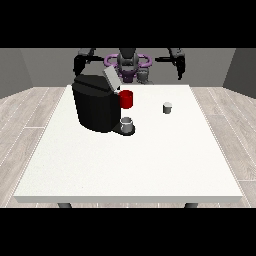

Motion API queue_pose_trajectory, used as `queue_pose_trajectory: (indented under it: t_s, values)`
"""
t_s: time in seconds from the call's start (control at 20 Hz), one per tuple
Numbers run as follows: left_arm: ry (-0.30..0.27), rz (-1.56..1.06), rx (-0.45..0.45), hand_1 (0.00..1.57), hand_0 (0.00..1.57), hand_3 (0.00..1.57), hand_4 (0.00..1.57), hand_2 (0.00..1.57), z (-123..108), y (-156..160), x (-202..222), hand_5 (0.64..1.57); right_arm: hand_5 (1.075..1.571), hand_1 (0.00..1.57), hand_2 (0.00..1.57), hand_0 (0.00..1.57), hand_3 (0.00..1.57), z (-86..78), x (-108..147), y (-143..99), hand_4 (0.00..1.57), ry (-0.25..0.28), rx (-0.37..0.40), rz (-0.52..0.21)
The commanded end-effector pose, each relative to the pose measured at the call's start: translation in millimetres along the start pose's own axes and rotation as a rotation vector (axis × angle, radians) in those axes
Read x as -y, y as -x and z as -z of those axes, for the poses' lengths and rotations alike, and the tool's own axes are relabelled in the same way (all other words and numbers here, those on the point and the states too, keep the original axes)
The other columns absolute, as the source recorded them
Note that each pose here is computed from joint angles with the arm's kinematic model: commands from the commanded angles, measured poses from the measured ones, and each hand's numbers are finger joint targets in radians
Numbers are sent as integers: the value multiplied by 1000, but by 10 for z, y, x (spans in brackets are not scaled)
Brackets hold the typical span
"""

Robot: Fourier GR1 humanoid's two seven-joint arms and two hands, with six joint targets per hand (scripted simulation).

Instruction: Insert the coffee pod into the coffee machine and close the lid

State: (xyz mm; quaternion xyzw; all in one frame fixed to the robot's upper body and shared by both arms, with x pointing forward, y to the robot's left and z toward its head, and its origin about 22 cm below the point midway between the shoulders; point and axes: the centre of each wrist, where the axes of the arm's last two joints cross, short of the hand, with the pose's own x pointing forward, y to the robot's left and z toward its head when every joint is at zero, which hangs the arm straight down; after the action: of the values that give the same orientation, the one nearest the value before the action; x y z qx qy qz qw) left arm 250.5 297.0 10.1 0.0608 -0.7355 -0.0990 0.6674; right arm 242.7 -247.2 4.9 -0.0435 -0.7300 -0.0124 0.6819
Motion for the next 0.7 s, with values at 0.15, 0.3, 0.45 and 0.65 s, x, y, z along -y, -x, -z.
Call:
queue_pose_trajectory:
  t_s: [0.15,0.3,0.45,0.65]
  values:
    - [-2,78,-32,0,0,0,0,0,440,-168,-542,1571,1571,0,0,0,0,109,-202,-100,267,10,117,28]
    - [-12,113,-106,0,0,0,0,0,412,97,-502,1571,1571,0,0,0,0,80,-213,-225,158,-5,126,43]
    - [2,130,-121,0,0,0,0,0,570,65,-580,1571,1571,0,0,0,0,58,-295,-184,134,-31,146,46]
    - [-8,120,-175,0,0,0,0,0,650,124,-750,1571,1571,0,0,0,0,182,-173,-233,192,-27,127,58]
